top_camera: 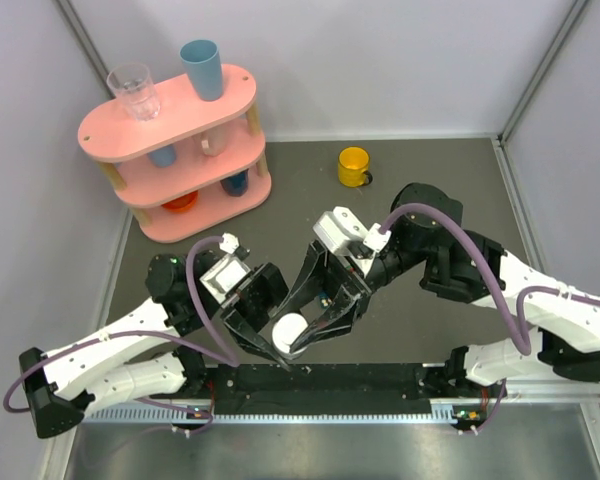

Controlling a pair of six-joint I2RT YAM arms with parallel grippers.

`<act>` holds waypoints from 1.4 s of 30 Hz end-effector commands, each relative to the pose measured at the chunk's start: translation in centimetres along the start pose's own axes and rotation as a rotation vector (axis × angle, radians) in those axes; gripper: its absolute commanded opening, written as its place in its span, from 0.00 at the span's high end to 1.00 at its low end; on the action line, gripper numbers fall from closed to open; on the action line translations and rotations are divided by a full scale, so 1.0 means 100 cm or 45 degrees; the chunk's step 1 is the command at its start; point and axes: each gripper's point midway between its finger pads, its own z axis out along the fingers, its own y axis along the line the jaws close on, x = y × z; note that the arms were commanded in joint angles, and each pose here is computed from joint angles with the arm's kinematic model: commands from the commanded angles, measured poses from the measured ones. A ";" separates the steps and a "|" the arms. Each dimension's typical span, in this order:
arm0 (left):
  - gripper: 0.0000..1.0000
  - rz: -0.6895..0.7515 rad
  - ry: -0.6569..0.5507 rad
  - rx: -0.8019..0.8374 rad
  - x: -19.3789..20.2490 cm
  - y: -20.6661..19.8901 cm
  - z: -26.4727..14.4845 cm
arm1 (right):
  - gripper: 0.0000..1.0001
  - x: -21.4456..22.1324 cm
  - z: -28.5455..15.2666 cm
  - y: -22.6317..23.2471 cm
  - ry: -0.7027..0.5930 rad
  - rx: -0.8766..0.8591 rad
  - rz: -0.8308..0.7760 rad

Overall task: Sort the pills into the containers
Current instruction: Screw the lid of the pill bottle onto the pill bottle.

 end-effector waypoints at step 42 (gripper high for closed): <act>1.00 0.105 -0.157 -1.451 -0.018 0.133 -0.108 | 0.37 -0.031 -0.101 -0.155 -0.220 1.605 0.059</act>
